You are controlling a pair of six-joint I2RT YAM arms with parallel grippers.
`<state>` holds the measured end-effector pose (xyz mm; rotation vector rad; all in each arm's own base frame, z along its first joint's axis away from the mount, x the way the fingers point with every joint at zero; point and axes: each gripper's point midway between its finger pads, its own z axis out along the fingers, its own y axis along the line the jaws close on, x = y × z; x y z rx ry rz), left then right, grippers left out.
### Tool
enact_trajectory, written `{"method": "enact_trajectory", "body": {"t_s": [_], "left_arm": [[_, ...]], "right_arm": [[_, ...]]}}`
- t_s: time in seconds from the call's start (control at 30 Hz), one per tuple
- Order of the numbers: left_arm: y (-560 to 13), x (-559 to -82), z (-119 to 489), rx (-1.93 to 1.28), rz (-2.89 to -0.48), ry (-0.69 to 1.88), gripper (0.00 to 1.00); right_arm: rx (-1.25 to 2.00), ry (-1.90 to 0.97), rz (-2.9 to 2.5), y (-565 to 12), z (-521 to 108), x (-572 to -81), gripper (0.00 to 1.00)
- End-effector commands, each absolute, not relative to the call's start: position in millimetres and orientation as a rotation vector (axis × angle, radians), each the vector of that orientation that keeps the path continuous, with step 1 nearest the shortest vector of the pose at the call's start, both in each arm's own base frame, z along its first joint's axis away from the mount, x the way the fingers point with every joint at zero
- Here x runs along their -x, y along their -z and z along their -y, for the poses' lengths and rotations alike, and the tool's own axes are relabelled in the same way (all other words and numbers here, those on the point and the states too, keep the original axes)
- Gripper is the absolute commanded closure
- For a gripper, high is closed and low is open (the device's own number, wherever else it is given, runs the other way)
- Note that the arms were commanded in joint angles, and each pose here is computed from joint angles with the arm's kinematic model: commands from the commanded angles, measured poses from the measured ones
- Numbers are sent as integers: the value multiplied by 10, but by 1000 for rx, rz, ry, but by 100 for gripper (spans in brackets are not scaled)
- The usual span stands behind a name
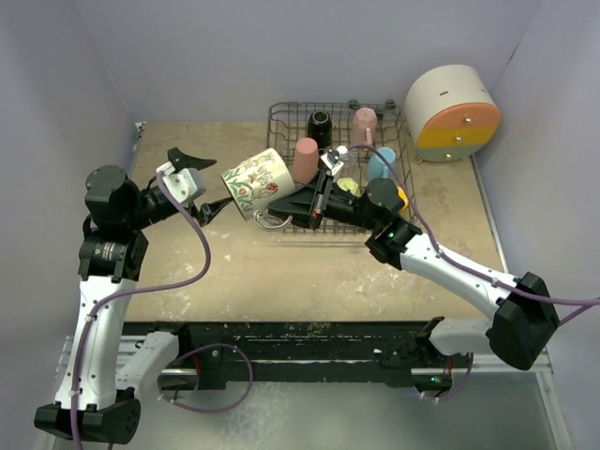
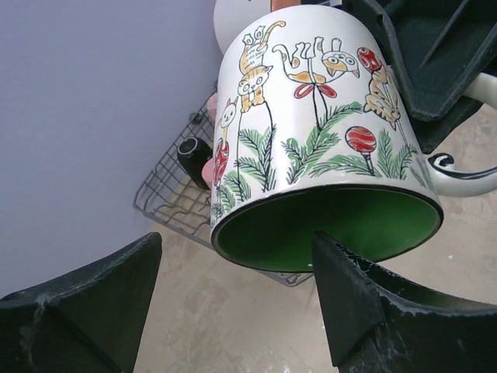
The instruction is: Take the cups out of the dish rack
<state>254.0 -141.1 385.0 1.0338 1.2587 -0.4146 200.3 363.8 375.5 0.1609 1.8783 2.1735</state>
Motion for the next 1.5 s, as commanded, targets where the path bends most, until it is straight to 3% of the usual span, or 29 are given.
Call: {"method": "enact_trajectory", "body": {"t_s": [0.0,0.27,0.37,0.5,0.53,0.7,0.87,1.13,1.47], "left_arm": [[-4120,-2437,1490,-1039,-1174,460,22],[-4118,-2463,1501,-1013,-1215,504,42],[-4096,-2477,1501,-1016,-1230,510,61],[-4057,-2487,1526,-1021,-1258,551,94],[-4039,-2499,1524,-1007,-1276,563,100],[-3898,-2617,1453,-928,-1387,562,100],[-3603,-2950,1120,-822,-1594,362,100],[-2800,-3561,408,-686,-2075,6,100],[-1933,-4314,268,-601,-2535,7,100]], "right_arm": [[27,-2351,-1495,-4637,-3458,-1674,100],[35,-2440,-1438,-4726,-3583,-1592,100],[24,-2447,-1432,-4736,-3585,-1598,100],[9,-2455,-1426,-4746,-3594,-1601,100],[2,-2453,-1428,-4738,-3597,-1610,91],[-39,-2406,-1528,-4502,-3619,-1649,34],[-71,-2035,-1751,-4069,-3494,-2132,6],[-96,-1306,-2054,-3297,-2709,-2975,0],[-69,-832,-2134,-3008,-2066,-3256,0]]}}
